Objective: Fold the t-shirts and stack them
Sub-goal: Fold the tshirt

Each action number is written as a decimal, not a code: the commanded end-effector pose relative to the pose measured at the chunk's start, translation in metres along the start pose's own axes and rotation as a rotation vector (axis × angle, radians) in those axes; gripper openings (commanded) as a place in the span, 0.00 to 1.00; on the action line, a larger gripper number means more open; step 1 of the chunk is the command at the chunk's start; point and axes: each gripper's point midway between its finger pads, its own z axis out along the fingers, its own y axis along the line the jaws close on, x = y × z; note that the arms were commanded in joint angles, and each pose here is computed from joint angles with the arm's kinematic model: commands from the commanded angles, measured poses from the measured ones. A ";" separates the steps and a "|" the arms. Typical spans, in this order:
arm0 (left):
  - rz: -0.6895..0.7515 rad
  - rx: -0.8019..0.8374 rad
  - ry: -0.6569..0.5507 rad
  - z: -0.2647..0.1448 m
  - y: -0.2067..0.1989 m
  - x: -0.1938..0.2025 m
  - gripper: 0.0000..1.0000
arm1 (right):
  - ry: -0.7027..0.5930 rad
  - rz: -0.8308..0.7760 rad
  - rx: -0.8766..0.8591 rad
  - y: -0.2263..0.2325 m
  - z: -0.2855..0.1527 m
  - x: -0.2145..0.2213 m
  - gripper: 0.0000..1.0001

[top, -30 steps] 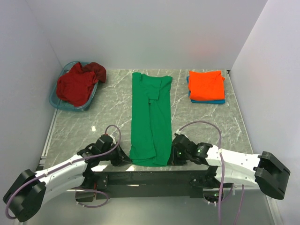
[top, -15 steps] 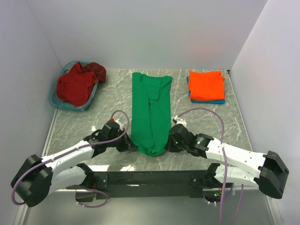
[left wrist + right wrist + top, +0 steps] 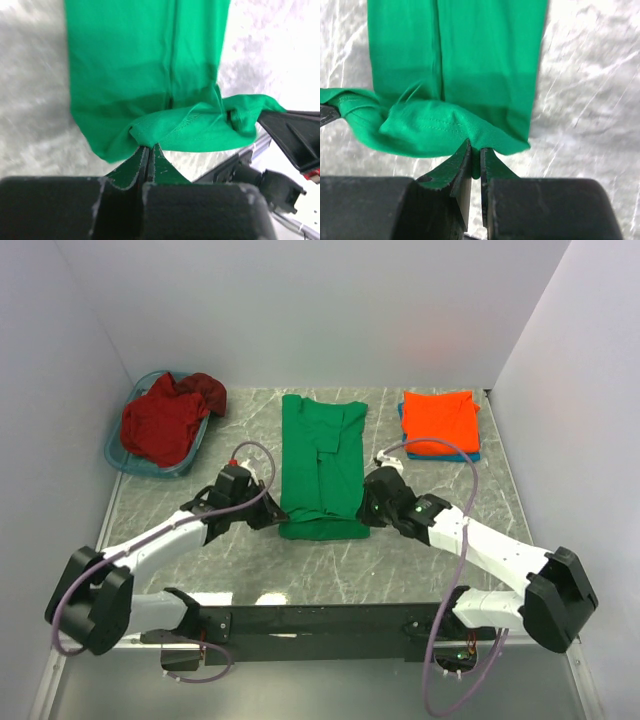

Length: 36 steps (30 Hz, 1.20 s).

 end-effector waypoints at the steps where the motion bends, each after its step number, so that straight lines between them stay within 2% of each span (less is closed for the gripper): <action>1: 0.051 0.068 -0.060 0.003 -0.023 -0.033 0.00 | -0.086 -0.021 -0.045 0.016 0.002 -0.040 0.06; 13: 0.050 0.095 -0.137 0.024 -0.041 -0.098 0.00 | -0.135 -0.003 -0.059 0.022 0.020 -0.096 0.05; 28: 0.050 0.127 -0.128 0.052 -0.048 -0.140 0.00 | -0.111 0.003 -0.058 0.020 0.053 -0.134 0.05; 36: 0.034 0.102 -0.131 0.072 -0.036 -0.158 0.00 | -0.080 0.014 -0.054 0.014 0.074 -0.143 0.05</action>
